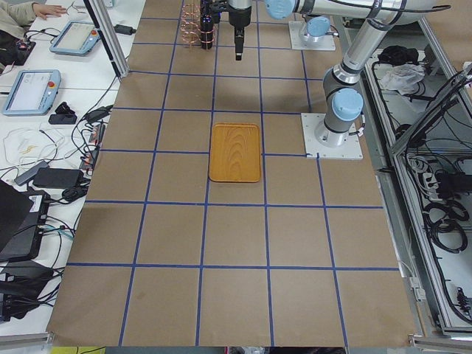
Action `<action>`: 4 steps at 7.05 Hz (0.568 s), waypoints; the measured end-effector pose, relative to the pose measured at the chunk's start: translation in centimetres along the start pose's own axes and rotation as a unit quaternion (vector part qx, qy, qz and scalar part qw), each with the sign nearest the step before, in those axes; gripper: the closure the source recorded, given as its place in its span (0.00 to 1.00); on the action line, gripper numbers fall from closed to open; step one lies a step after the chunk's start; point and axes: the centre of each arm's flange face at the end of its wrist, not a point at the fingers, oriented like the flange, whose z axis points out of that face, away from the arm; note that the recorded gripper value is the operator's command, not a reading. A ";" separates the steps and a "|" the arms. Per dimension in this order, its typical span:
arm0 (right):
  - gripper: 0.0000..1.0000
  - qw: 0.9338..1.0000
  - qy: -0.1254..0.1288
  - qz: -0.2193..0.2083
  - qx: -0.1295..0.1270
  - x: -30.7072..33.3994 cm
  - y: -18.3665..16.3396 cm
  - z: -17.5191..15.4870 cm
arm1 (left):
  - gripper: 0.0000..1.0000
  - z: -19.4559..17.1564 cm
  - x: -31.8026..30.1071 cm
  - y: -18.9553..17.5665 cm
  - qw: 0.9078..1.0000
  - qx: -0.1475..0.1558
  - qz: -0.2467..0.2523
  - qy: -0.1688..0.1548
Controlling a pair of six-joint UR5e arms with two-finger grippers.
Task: Take wine from basket and place on tray
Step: 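Close the right gripper on the middle wine bottle's neck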
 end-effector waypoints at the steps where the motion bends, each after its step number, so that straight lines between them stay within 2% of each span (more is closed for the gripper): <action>1: 0.73 1.000 0.001 -0.001 0.000 -0.1 0.1 -0.1 | 0.00 0.0 0.0 0.0 1.000 0.000 0.000 0.000; 3: 0.73 1.000 0.002 -0.003 0.008 -0.5 0.3 -2.0 | 0.00 0.1 0.0 0.0 1.000 -0.001 0.000 0.000; 4: 0.72 1.000 0.002 -0.003 0.007 -0.8 0.8 -4.0 | 0.00 0.1 0.0 0.0 1.000 -0.002 0.000 0.000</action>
